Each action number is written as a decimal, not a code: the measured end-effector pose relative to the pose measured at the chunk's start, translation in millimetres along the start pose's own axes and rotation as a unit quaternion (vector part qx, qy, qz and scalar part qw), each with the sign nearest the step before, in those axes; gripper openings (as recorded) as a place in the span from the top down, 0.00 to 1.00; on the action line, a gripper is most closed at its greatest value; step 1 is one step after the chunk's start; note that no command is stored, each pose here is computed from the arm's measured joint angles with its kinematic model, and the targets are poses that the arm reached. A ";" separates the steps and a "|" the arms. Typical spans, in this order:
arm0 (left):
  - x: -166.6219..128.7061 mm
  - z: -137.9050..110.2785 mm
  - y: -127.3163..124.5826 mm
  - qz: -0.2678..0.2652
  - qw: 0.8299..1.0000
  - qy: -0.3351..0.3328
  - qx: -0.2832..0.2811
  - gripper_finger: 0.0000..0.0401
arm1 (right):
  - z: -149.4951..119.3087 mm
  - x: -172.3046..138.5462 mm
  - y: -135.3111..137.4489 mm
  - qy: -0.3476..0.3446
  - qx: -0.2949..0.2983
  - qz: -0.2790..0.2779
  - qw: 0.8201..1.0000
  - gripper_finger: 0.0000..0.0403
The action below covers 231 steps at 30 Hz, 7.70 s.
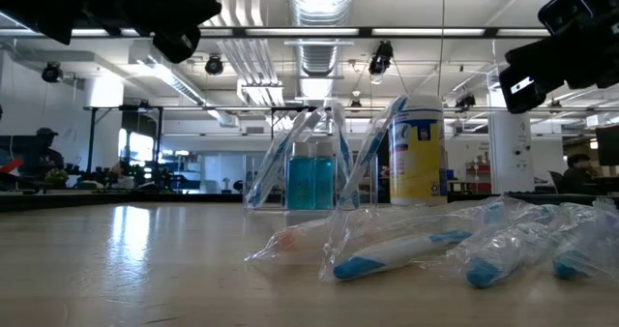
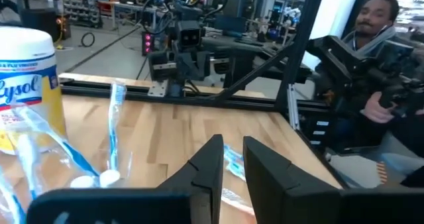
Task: Pick & Place toothbrushing station
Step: Put the blue toothbrush into the transparent organizer
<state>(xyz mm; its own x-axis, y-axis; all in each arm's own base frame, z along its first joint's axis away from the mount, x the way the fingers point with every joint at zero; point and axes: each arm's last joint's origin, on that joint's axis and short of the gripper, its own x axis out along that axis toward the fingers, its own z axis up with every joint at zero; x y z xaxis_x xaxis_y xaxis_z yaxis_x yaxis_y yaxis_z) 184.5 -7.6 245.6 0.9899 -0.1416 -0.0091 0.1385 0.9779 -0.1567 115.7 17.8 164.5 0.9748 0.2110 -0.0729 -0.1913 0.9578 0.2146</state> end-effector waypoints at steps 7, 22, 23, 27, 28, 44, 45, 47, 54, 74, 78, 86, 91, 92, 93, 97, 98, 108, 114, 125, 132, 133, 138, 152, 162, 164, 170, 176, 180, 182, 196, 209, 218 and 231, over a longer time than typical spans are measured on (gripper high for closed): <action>-0.4 -2.8 0.7 0.006 1.000 0.004 0.004 0.87 | -2.1 2.6 -0.4 0.018 0.049 -0.003 0.999 0.98; -1.2 -13.9 2.6 0.019 0.997 0.057 -0.048 0.88 | 0.6 27.6 48.5 0.236 0.252 -0.070 0.936 0.98; -1.4 -15.5 2.8 0.020 0.996 0.065 -0.050 0.88 | 2.6 29.9 52.8 0.247 0.261 -0.097 0.928 0.98; -2.3 -21.2 3.2 0.025 0.994 0.094 -0.054 0.89 | 12.8 39.6 68.4 0.270 0.268 -0.215 0.900 0.98; -2.4 -21.9 3.1 0.025 0.993 0.098 -0.054 0.89 | 13.8 43.0 72.0 0.278 0.268 -0.235 0.892 0.97; -2.6 -23.4 2.0 0.017 0.994 0.107 -0.023 0.89 | -16.7 117.9 106.7 0.448 0.160 -0.276 0.835 0.55; -2.6 -23.4 2.0 0.017 0.994 0.107 -0.021 0.89 | -19.9 117.4 105.7 0.457 0.153 -0.286 0.828 0.54; -2.5 -23.1 2.0 0.017 0.994 0.105 -0.016 0.89 | -25.7 116.0 103.3 0.470 0.141 -0.305 0.816 0.53; -2.5 -22.9 2.0 0.016 0.994 0.104 -0.011 0.89 | -31.9 111.4 97.6 0.450 0.131 -0.351 0.811 0.56; -2.9 -24.8 2.2 0.017 0.994 0.109 -0.014 0.89 | -44.3 108.6 93.7 0.487 0.072 -0.308 0.814 0.65; -3.8 -29.0 2.8 0.018 0.993 0.115 -0.015 0.89 | -45.6 107.2 92.7 0.490 0.065 -0.307 0.813 0.72; -5.1 -34.5 3.5 0.020 0.992 0.122 -0.028 0.89 | -43.8 107.5 93.3 0.490 0.062 -0.303 0.815 0.96; -5.0 -34.0 3.3 0.017 0.992 0.120 -0.028 0.89 | -35.4 109.6 96.3 0.498 0.047 -0.307 0.810 0.98; -5.0 -33.9 3.2 0.017 0.992 0.119 -0.028 0.89 | -32.0 110.4 97.5 0.502 0.042 -0.308 0.807 0.98; -4.9 -33.7 3.2 0.017 0.992 0.119 -0.030 0.89 | -28.0 111.0 98.8 0.506 0.037 -0.311 0.804 0.98; -4.3 -30.9 2.6 0.011 0.993 0.104 -0.044 0.89 | -3.8 115.0 105.8 0.512 0.006 -0.332 0.792 0.98; -4.0 -29.7 1.9 0.005 0.994 0.099 -0.045 0.89 | 4.5 117.1 108.6 0.510 -0.004 -0.334 0.793 0.98; 11.3 -24.4 -18.5 -0.110 0.991 0.041 -0.057 0.72 | 98.0 140.7 134.7 0.394 -0.129 -0.343 0.843 0.98; 34.9 -17.6 -24.4 -0.122 0.990 0.032 -0.060 0.49 | 137.7 151.1 144.8 0.326 -0.188 -0.340 0.862 0.98; 104.4 -1.0 -27.7 -0.129 0.987 0.058 -0.078 0.29 | 162.7 163.6 144.4 0.284 -0.252 -0.328 0.865 0.98; 144.6 0.2 -29.8 -0.162 0.978 0.085 -0.099 0.28 | 162.8 167.3 145.9 0.267 -0.263 -0.339 0.863 0.98; 148.9 -0.1 -29.5 -0.161 0.978 0.089 -0.100 0.28 | 163.4 167.9 146.3 0.264 -0.263 -0.338 0.864 0.98; 165.5 3.3 -29.8 -0.162 0.979 0.084 -0.096 0.28 | 164.4 169.5 147.4 0.258 -0.263 -0.335 0.867 0.98; 182.1 14.6 -25.1 -0.091 0.992 0.047 -0.067 0.28 | 154.2 183.3 149.4 0.257 -0.302 -0.345 0.851 0.98; 183.4 12.6 -21.7 -0.065 0.995 0.044 -0.064 0.29 | 155.3 184.6 150.6 0.251 -0.300 -0.343 0.854 0.98; 183.2 11.8 -22.0 -0.074 0.994 0.050 -0.065 0.30 | 155.3 184.6 150.7 0.251 -0.299 -0.343 0.855 0.98; 182.8 8.9 -22.0 -0.077 0.993 0.064 -0.056 0.34 | 155.1 184.7 150.8 0.251 -0.297 -0.342 0.856 0.98; 182.9 9.4 -22.0 -0.079 0.994 0.062 -0.036 0.55 | 155.2 185.0 151.0 0.250 -0.295 -0.341 0.857 0.98; 182.8 9.1 -22.3 -0.084 0.994 0.063 -0.026 0.81 | 155.1 185.1 151.1 0.252 -0.293 -0.338 0.858 0.98; 182.7 8.9 -22.6 -0.092 0.993 0.064 -0.019 0.93 | 155.1 185.7 151.6 0.252 -0.289 -0.332 0.862 0.98; 146.3 28.4 -27.0 -0.111 0.990 0.075 0.044 0.93 | 164.5 172.6 160.6 0.241 -0.205 -0.289 0.903 0.91; 29.5 45.7 -27.6 -0.181 0.982 0.043 0.045 0.93 | 125.3 172.1 178.2 0.279 -0.197 -0.204 0.917 0.76; -26.9 38.8 -19.5 -0.024 0.999 -0.004 0.042 0.93 | 68.8 177.3 165.6 0.243 -0.212 -0.202 0.925 0.77; -29.3 15.7 0.9 0.079 0.988 -0.006 0.130 0.94 | 11.1 147.3 123.2 0.026 -0.147 -0.076 0.986 0.88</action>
<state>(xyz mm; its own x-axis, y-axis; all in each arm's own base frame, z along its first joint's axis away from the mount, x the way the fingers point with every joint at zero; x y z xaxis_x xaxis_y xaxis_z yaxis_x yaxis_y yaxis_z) 156.1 -0.1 261.2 0.9999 0.0153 -0.0013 -0.0151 0.9944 0.1045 236.9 164.7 191.0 0.9889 0.0638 -0.1344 -0.0768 0.9926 -0.0944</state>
